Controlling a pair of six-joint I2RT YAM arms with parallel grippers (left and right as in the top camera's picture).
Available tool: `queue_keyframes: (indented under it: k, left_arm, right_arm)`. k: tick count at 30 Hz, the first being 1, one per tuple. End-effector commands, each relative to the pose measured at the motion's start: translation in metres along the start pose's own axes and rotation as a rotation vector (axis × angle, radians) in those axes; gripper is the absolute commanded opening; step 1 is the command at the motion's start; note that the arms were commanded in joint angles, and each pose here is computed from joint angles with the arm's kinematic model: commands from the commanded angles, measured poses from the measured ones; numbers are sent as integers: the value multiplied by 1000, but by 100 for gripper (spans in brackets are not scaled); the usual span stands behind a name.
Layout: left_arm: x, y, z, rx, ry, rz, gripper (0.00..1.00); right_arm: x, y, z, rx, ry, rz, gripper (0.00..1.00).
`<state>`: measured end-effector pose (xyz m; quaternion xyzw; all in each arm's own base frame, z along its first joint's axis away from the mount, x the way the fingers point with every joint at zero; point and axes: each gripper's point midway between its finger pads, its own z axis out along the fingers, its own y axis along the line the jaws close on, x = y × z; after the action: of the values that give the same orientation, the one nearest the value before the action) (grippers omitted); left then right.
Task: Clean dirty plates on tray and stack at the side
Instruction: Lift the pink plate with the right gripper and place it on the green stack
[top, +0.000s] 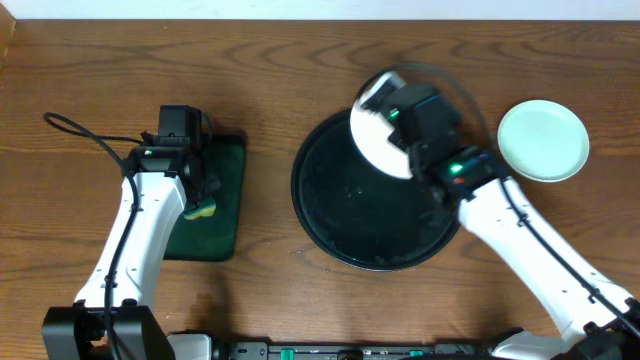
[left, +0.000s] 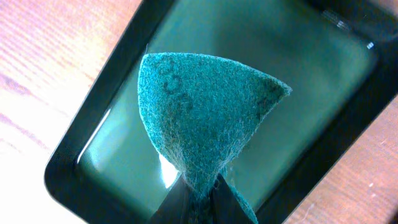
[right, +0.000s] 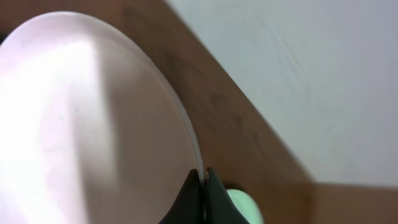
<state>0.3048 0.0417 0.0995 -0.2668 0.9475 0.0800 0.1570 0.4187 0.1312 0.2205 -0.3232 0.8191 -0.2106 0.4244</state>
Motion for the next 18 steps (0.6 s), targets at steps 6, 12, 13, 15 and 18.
queue_keyframes:
  k: [6, 12, 13, 15, 18]
  left_arm:
    - [-5, -5, 14, -2, -3, -9, 7]
    - [-1, -10, 46, -40, 50, 7, 8]
    - [-1, -10, 53, -53, 55, 10, 7]
    - [1, -9, 66, -78, 70, 15, 8]
    - [8, -7, 83, -102, 110, 19, 14]
  right_arm:
    - [53, -50, 32, -367, -28, 785, 1]
    - [136, -97, 45, -314, 104, 1042, 1]
    - [146, -101, 44, -300, 123, 1062, 1]
    - [161, -108, 43, -279, 148, 1090, 1]
    - [173, -116, 41, -255, 159, 1115, 1]
